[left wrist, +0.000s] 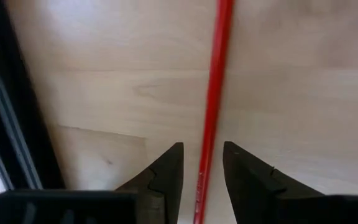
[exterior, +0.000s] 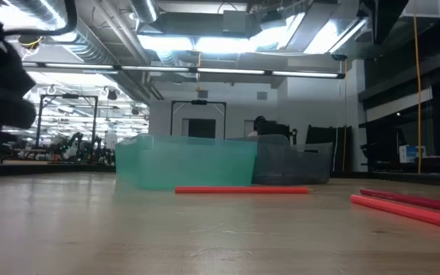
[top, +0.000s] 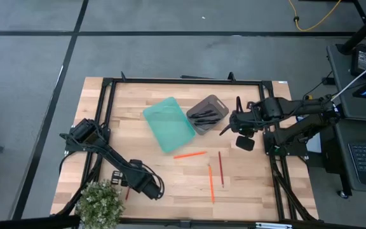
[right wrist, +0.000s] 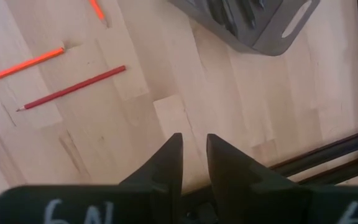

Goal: Sort pens & pencils
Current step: Put the left red pencil into the light blue bin

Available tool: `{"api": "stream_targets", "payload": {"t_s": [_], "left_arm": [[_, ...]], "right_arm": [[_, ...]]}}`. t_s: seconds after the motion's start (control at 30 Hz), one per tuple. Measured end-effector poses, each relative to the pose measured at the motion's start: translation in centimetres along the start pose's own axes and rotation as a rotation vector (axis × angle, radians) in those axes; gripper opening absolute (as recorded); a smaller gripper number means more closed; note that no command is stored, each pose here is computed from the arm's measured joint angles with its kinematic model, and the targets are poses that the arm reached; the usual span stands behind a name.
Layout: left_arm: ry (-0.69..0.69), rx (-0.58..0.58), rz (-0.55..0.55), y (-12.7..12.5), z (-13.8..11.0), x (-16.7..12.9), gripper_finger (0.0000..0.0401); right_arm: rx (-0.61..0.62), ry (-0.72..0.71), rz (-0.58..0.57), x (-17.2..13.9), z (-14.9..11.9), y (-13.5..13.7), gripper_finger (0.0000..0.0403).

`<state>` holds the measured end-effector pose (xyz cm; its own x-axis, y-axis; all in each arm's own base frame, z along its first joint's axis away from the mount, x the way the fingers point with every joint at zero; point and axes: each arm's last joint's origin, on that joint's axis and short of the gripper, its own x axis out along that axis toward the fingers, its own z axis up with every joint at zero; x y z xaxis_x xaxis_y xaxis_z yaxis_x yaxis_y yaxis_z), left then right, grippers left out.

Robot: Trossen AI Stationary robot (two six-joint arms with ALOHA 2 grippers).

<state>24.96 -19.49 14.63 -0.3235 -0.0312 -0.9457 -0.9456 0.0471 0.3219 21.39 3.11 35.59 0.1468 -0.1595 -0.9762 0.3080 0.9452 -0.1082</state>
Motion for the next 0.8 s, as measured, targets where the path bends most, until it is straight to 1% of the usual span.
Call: {"api": "stream_targets", "payload": {"t_s": [0.27, 0.4, 0.6, 0.8], "left_arm": [[0.078, -0.005, -0.045, 0.0, 0.6, 2.5, 0.0103], [0.094, -0.003, -0.062, -0.2, 0.7, 2.6, 0.0094], [0.102, 0.034, -0.096, -0.6, 1.2, 2.3, 0.0063], [0.078, 0.039, -0.116, -1.0, 1.8, 2.2, 0.0043]], "right_arm": [[-0.046, -0.005, 0.009, -0.2, -0.5, 0.9, 0.0074], [-0.052, -0.012, 0.013, -0.2, -0.5, 1.1, 0.0074], [-0.047, -0.012, 0.014, -0.2, -0.5, 1.2, 0.0074], [-0.066, -0.014, 0.018, -0.3, -0.7, 1.5, 0.0074]]}}
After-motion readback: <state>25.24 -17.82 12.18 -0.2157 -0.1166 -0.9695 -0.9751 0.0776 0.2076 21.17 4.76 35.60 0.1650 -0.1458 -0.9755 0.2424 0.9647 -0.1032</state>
